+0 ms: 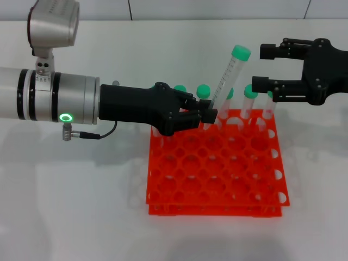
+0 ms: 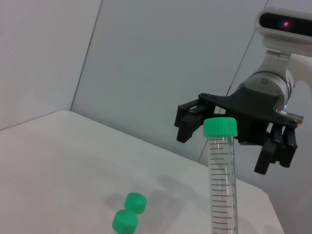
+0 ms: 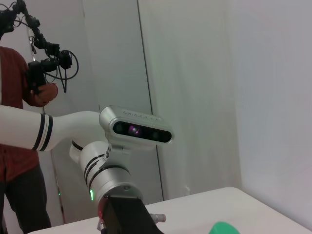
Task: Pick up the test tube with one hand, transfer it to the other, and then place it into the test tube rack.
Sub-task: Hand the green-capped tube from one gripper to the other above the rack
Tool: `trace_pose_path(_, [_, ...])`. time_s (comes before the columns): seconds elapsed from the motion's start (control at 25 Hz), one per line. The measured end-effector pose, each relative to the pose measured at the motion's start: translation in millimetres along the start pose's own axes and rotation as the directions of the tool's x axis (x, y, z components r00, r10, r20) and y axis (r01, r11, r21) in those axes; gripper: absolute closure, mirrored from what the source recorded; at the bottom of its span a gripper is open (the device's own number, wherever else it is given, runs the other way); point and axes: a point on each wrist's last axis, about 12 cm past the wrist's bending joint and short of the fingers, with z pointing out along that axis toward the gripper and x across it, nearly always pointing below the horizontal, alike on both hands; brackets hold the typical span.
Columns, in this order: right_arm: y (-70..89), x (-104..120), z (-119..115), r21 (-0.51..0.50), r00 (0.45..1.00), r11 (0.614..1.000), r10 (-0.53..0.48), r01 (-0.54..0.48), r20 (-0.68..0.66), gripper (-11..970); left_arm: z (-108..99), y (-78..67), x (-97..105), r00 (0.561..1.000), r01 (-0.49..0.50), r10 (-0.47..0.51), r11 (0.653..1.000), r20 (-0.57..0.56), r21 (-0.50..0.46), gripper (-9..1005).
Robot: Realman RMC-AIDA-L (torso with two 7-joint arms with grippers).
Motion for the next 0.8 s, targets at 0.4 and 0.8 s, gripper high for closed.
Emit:
trace_pose_path(0.4, [-2.8, -6.1, 8.2, -0.015, 1.000, 1.000, -0.014, 0.014, 0.005, 227, 0.8, 0.4, -0.9, 1.000, -0.004, 0.004, 1.000, -0.004, -0.001, 806])
trace_pose_path(0.8, [-5.3, -7.8, 13.0, -0.020, 0.999, 1.000, 0.002, -0.001, 0.033, 228, -1.6, 2.3, -2.8, 1.000, -0.020, 0.020, 1.000, -0.015, -0.010, 806])
